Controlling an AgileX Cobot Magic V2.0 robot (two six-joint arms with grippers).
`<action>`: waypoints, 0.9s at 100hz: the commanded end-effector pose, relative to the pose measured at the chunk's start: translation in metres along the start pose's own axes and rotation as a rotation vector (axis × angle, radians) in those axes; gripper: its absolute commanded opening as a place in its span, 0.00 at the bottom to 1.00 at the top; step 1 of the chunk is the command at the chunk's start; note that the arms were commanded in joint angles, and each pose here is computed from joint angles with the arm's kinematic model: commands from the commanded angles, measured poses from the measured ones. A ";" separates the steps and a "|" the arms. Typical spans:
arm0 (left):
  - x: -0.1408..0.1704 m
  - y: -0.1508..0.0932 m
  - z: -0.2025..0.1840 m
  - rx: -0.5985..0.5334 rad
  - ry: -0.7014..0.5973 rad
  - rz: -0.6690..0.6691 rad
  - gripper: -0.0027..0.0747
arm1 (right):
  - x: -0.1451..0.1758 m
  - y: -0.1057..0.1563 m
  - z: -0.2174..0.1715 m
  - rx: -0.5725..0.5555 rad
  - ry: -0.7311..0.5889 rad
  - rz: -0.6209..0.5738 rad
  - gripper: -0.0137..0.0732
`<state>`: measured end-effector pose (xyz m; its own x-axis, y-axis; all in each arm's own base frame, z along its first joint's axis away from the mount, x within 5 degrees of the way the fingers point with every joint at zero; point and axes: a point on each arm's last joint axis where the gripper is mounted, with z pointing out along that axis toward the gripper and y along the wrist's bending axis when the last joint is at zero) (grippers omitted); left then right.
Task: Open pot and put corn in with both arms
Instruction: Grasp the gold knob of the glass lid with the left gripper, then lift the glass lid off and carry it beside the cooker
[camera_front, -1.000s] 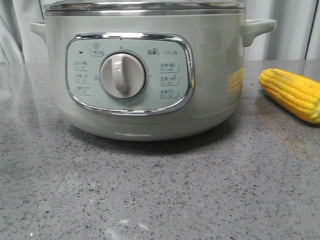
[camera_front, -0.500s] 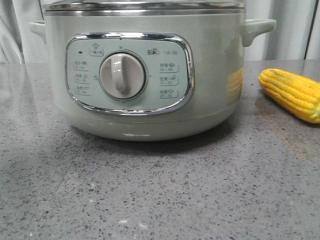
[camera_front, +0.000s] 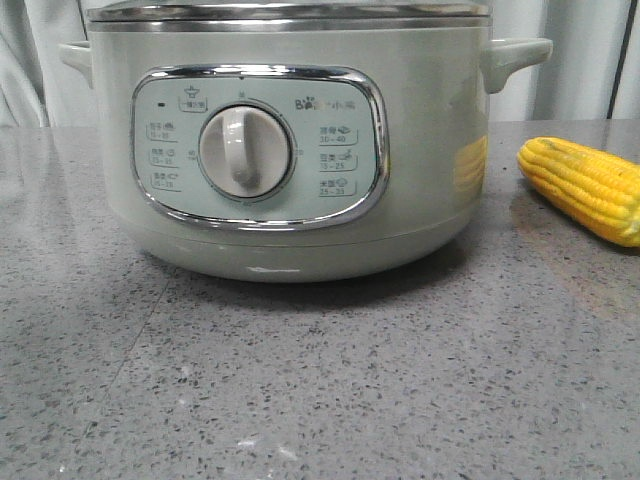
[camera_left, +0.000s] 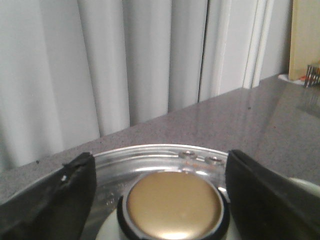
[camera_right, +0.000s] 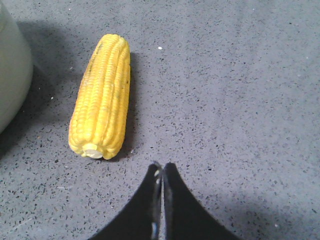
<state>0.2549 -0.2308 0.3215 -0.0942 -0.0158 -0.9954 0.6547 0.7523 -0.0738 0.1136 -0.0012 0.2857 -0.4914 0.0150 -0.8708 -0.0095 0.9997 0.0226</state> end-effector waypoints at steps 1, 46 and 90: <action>-0.023 -0.004 -0.006 0.008 -0.081 -0.023 0.60 | -0.014 -0.002 -0.002 0.015 -0.081 0.000 0.08; -0.021 -0.002 -0.006 -0.005 -0.063 -0.060 0.02 | -0.014 -0.002 -0.002 0.015 -0.081 0.000 0.08; -0.086 -0.009 -0.016 0.028 -0.245 -0.013 0.01 | -0.015 -0.002 -0.002 0.016 -0.088 0.000 0.08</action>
<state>0.2576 -0.2368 0.3407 -0.1398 0.0060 -0.9902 0.6586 0.7473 -0.0885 0.1136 -0.0012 0.2857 -0.4914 0.0150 -0.8708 -0.0095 0.9997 0.0226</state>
